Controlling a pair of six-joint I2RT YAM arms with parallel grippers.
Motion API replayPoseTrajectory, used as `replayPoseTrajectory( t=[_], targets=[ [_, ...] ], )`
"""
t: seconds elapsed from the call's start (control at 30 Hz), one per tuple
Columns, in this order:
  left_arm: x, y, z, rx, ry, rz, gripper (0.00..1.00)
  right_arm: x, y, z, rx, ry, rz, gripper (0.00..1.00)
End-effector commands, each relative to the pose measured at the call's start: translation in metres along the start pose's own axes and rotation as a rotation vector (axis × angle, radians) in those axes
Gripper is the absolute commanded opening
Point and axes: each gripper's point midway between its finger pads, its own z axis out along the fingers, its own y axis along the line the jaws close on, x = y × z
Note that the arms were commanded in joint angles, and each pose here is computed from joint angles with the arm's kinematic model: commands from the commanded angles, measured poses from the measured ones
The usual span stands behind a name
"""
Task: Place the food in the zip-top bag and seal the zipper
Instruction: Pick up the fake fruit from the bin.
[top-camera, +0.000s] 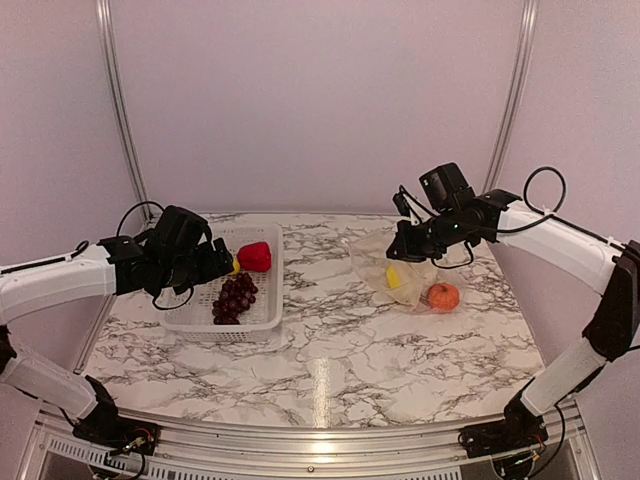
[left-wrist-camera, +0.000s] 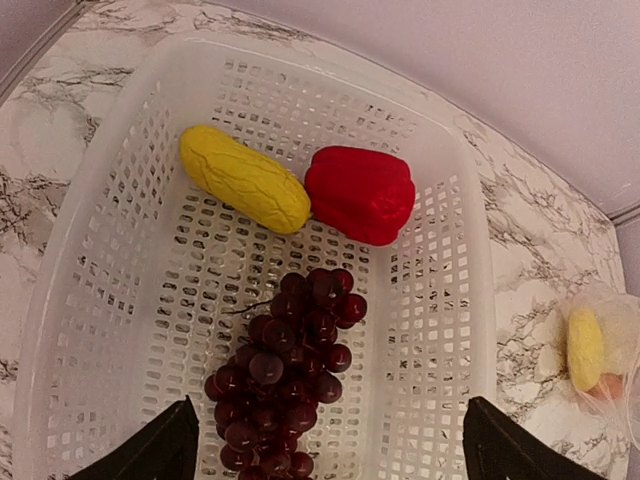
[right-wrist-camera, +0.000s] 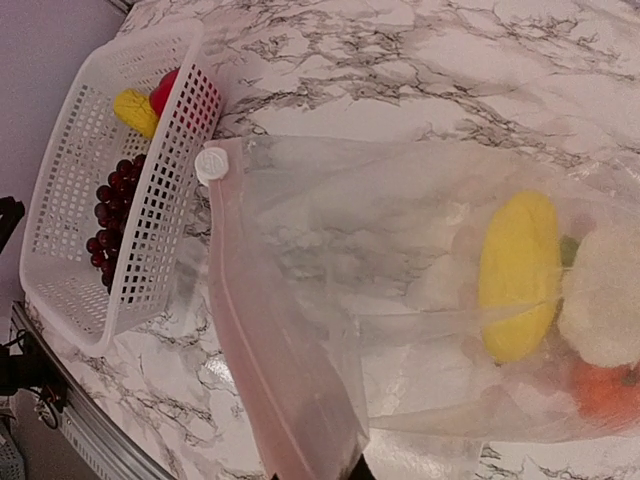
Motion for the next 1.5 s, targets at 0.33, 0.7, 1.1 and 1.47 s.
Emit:
replayPoseTrajectory(
  t=[0.33,0.7,1.1,1.47],
  targets=[
    [-0.013,0.013,0.095,-0.211,0.047,-0.375,0.78,-0.018,0.025,-0.022,-0.094,-0.11,-0.042,0.0],
    [-0.022,0.035,0.139,-0.266,0.09,-0.58,0.76,-0.017,0.02,-0.035,-0.077,-0.154,-0.003,0.0],
    [-0.032,0.052,0.177,-0.329,0.102,-0.61,0.75,-0.014,0.017,-0.037,-0.064,-0.147,0.007,0.0],
    [-0.022,0.066,0.195,-0.365,0.134,-0.667,0.75,-0.011,0.016,-0.034,-0.065,-0.143,0.027,0.0]
  ],
)
